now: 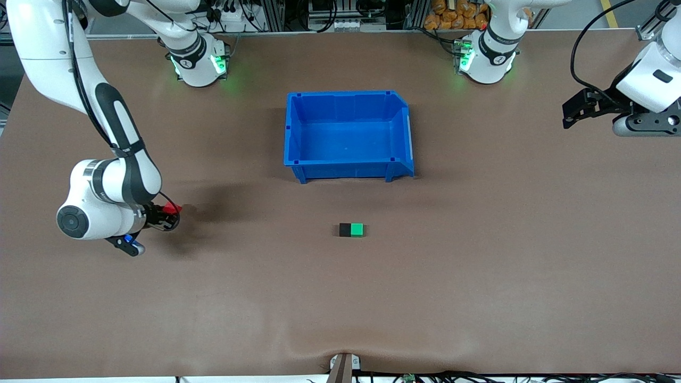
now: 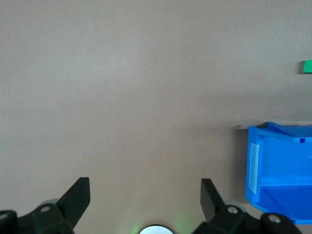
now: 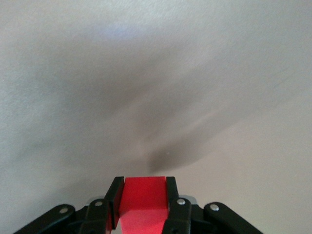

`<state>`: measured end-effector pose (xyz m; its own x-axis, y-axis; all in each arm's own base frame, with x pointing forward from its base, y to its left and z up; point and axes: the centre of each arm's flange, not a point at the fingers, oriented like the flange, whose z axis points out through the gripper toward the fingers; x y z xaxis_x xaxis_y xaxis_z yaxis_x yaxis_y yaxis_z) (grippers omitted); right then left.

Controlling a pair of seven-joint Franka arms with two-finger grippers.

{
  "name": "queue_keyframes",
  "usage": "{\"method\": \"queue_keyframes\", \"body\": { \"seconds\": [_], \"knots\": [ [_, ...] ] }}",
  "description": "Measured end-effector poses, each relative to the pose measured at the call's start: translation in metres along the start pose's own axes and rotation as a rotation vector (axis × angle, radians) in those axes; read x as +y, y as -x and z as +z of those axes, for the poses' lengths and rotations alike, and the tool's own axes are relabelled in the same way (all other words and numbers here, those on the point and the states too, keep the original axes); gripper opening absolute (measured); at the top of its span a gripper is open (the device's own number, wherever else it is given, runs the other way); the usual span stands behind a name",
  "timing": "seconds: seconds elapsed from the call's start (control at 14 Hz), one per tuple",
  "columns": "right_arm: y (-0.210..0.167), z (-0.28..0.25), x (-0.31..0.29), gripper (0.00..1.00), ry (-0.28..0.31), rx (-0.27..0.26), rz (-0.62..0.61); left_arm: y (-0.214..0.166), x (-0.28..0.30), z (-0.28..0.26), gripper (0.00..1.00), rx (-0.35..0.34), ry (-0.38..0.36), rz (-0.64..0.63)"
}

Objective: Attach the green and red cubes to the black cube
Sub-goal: 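Lift the red cube with the right gripper and carry it toward the black cube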

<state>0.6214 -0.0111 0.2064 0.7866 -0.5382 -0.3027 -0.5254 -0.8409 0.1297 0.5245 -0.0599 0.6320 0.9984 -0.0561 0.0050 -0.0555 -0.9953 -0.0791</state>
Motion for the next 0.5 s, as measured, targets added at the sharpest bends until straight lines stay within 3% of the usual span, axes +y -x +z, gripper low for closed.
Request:
{"method": "queue_keyframes", "body": {
  "seconds": [0.5],
  "knots": [
    [0.004, -0.002, -0.007, 0.40, -0.071, -0.041, 0.072, -0.002, 0.012, 0.000, 1.00, 0.022, 0.000, 0.022]
  ]
}}
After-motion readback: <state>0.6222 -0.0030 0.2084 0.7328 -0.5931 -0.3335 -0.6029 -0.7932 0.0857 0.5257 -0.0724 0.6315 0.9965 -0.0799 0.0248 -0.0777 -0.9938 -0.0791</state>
